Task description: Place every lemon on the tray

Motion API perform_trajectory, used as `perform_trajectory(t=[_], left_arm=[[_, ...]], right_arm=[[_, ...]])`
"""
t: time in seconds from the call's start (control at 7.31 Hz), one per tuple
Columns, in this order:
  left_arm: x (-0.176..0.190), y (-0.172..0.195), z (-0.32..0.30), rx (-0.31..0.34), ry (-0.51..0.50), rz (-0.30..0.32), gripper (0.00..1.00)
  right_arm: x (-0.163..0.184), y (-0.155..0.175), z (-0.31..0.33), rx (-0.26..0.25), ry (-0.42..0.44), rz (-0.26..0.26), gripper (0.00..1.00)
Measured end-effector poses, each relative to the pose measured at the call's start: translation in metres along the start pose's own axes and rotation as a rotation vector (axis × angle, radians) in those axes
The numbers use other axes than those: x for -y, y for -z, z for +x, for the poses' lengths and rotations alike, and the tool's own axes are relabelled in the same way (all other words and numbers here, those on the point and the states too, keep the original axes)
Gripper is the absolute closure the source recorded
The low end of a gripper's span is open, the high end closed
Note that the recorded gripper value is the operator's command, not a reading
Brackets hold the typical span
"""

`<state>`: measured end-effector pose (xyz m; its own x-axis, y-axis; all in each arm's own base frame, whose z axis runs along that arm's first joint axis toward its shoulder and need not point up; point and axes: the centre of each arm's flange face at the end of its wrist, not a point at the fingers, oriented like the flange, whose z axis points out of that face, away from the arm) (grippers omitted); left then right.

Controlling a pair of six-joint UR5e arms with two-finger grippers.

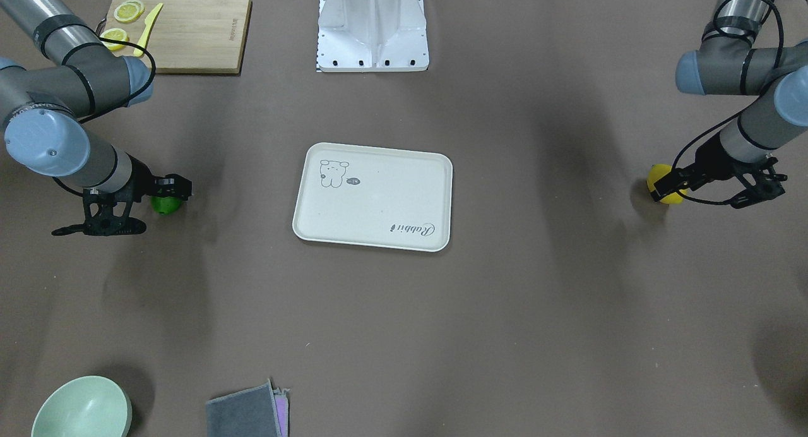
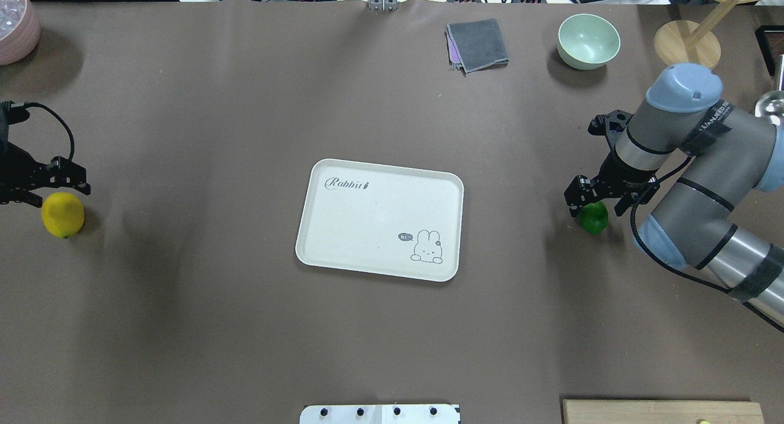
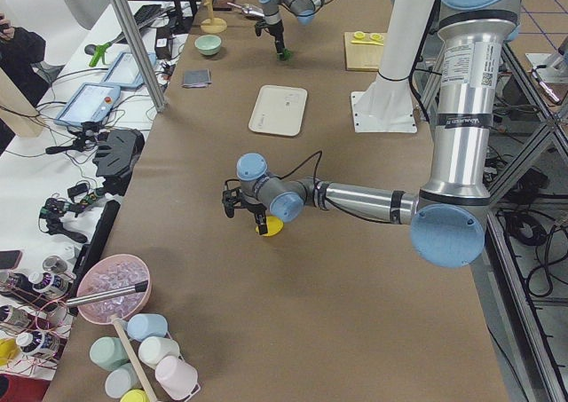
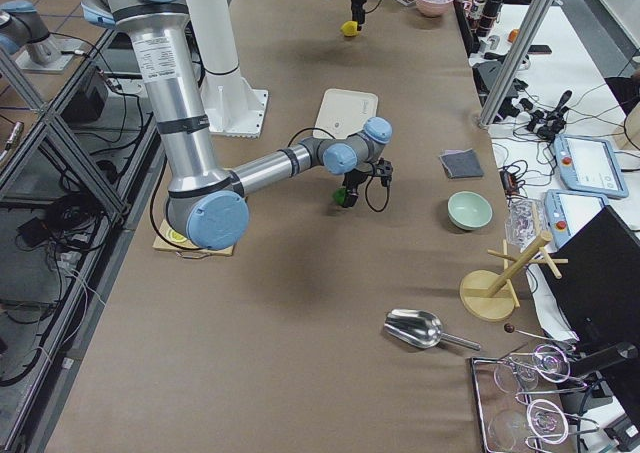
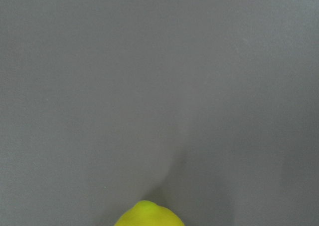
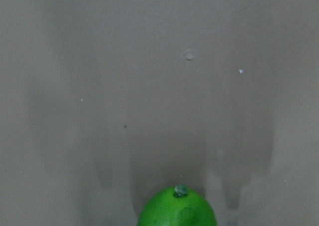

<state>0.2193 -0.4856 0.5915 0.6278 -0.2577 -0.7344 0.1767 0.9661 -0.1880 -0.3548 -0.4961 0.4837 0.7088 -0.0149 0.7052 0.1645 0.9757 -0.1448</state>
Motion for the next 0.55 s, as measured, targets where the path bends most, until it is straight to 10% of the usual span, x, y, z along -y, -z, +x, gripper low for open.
perform_trajectory(t=[0.27,0.41,0.55], left_arm=[[-0.014,-0.01,-0.012,0.001,-0.013,-0.009,0.07],[-0.018,-0.013,-0.016,0.002,-0.019,-0.008,0.24],[-0.02,-0.014,-0.018,0.003,-0.022,-0.006,0.72]], right_arm=[[-0.001,-0.004,-0.002,0.002,0.005,-0.005,0.75],[-0.001,-0.004,-0.002,0.004,0.006,-0.006,0.78],[-0.001,-0.004,-0.003,0.006,0.009,-0.008,0.78]])
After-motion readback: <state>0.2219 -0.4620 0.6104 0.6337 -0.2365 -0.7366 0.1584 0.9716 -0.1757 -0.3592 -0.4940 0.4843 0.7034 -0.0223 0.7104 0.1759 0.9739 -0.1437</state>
